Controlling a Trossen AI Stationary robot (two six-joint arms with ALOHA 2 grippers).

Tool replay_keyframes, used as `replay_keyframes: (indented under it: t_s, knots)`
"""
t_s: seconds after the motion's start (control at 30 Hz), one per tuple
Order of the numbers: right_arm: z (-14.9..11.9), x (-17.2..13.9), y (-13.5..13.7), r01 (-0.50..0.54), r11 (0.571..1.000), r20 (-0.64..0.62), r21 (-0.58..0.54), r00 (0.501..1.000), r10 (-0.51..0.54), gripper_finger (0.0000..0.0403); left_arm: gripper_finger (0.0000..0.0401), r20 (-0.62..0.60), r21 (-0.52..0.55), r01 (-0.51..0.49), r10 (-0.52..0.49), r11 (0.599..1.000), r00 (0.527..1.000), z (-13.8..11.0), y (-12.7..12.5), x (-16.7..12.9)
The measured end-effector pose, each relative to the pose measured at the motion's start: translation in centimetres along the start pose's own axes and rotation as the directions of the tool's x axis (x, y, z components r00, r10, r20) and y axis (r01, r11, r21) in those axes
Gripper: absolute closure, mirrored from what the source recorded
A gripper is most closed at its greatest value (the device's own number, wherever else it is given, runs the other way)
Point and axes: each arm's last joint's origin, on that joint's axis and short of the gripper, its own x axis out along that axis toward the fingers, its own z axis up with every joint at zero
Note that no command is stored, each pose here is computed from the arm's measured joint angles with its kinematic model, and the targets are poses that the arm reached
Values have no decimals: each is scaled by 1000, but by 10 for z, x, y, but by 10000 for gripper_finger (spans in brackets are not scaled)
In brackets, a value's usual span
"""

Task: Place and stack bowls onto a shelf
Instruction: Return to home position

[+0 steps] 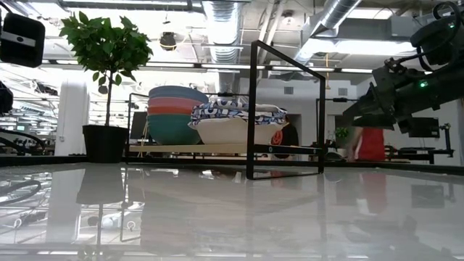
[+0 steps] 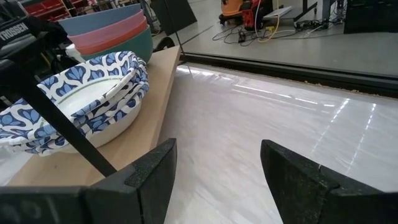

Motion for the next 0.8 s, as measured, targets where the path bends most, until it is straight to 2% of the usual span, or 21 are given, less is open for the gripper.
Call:
replay_keyframes:
  t_s: [0.8]
  knots:
    - [0, 0, 0, 0, 1000, 0, 0, 1000, 0, 143, 250, -4, 24, 21, -21, 999, 1000, 0, -1, 0]
